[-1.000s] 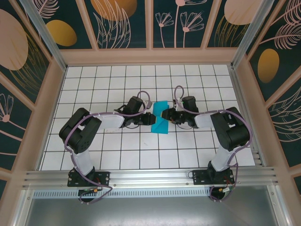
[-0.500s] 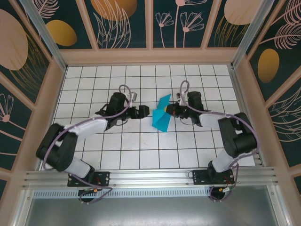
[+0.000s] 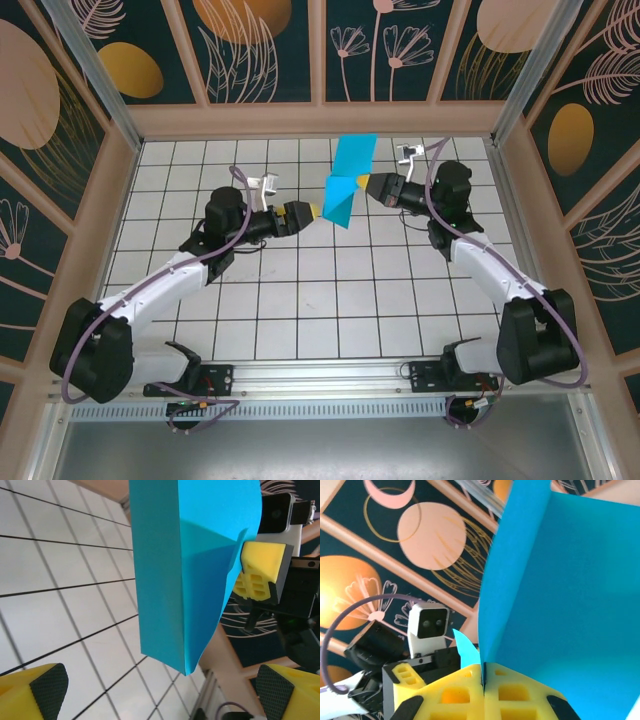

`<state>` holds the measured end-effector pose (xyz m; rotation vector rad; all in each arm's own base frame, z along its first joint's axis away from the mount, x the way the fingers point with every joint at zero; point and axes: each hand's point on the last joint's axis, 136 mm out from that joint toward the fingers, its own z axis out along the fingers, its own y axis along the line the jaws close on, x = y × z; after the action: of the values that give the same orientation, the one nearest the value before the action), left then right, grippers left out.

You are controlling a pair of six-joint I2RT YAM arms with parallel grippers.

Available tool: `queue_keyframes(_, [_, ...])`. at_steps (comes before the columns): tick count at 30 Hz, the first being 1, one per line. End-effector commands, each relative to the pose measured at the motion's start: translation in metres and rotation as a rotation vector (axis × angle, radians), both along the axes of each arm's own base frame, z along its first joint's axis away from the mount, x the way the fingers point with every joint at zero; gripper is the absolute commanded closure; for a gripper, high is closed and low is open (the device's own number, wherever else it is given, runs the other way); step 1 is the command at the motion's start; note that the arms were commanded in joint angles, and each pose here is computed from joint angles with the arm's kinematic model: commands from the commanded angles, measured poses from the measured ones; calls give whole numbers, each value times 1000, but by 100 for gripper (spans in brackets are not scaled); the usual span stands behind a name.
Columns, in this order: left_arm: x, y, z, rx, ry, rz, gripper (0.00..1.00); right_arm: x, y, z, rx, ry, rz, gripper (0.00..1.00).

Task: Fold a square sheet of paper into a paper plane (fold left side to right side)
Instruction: Turn over the paper at the center of the table.

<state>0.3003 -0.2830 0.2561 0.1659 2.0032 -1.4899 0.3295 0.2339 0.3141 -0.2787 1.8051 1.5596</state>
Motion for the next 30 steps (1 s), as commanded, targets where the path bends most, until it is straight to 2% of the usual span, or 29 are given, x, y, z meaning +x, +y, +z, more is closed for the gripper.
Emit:
queue_keyframes(1, [-9,-13,49,-166,-57,-121,3,-22,15,40,44,-83,91,100])
queue_keyframes(4, [-20,-18,63,-239,-73,-197,7,-28,27,46,40,-91,120,100])
queue_keyframes(7, [-26,-19,66,-254,-78,-225,13,-31,35,47,36,-92,139,100])
queue_keyframes(11, [-30,-18,70,-272,-84,-238,28,-33,40,49,56,-91,162,100])
queue_keyframes(15, [-32,-16,72,-274,-93,-228,50,-33,39,46,54,-80,154,100])
queue_keyframes(23, [-26,-16,55,-234,-60,-198,74,-29,32,28,32,-38,123,99])
queue_keyframes(26, [-22,-17,45,-203,-45,-182,85,-28,31,19,4,-17,114,95])
queue_keyframes(30, [-14,-14,29,-119,-44,-130,89,-18,18,3,-67,14,38,78])
